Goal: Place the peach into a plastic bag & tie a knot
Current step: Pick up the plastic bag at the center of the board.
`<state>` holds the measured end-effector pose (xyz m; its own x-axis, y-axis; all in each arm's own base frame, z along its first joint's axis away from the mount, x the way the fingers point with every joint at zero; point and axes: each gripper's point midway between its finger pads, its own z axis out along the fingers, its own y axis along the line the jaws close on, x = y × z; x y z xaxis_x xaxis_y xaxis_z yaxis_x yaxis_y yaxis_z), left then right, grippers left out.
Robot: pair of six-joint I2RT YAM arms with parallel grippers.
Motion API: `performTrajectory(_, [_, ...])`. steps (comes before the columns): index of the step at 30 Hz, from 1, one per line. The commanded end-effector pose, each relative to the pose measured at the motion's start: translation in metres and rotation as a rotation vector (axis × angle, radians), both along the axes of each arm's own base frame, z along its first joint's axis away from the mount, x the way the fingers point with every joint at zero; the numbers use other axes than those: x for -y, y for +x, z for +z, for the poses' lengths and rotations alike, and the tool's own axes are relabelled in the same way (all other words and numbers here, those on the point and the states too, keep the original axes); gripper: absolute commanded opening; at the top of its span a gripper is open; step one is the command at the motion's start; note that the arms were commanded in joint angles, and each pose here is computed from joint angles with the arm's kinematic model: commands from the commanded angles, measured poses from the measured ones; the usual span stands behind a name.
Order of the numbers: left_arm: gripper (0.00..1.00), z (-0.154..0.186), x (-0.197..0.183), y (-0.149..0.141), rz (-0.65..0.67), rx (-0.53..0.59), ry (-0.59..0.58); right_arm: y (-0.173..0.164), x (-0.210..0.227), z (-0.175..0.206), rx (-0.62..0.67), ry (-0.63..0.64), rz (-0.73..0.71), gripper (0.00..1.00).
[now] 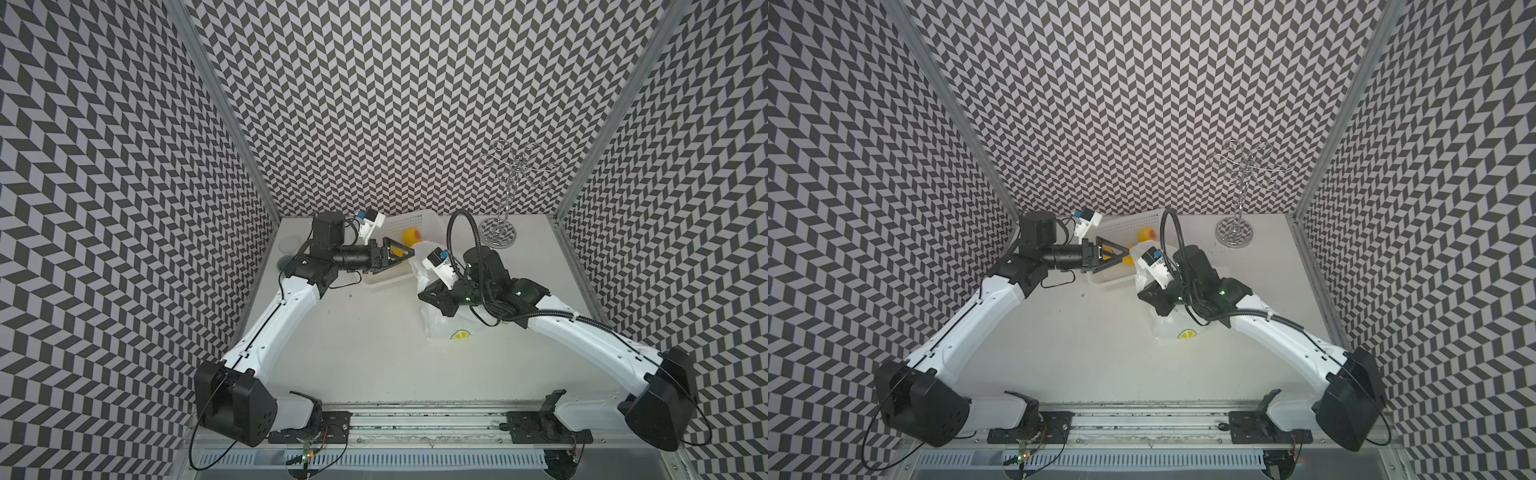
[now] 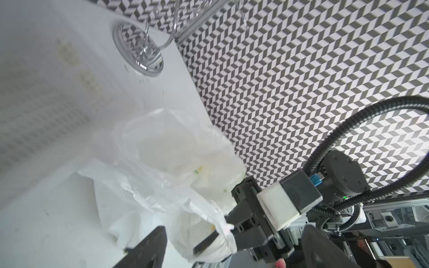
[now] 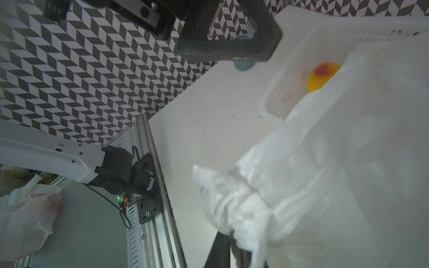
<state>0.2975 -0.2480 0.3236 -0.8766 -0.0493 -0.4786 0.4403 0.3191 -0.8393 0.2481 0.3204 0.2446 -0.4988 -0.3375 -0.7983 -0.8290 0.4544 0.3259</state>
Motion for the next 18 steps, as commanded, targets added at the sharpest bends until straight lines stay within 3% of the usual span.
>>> performTrajectory(1, [0.9, -0.016, -0.005, -0.01, -0.006, 0.026, 0.106, -0.001, -0.012, 0.039, 0.127, 0.107, 0.06, 0.12])
performTrajectory(9, [0.88, -0.004, 0.022, -0.038, -0.119, 0.015, -0.018, -0.005, -0.023, 0.036, 0.103, 0.114, 0.079, 0.16])
performTrajectory(13, [0.8, -0.028, 0.037, -0.044, -0.161, -0.049, -0.041, -0.008, -0.029, 0.047, 0.109, 0.153, 0.088, 0.17])
performTrajectory(18, [0.51, -0.033, 0.026, -0.023, -0.092, -0.047, -0.047, -0.029, -0.032, 0.053, 0.045, 0.198, 0.176, 0.26])
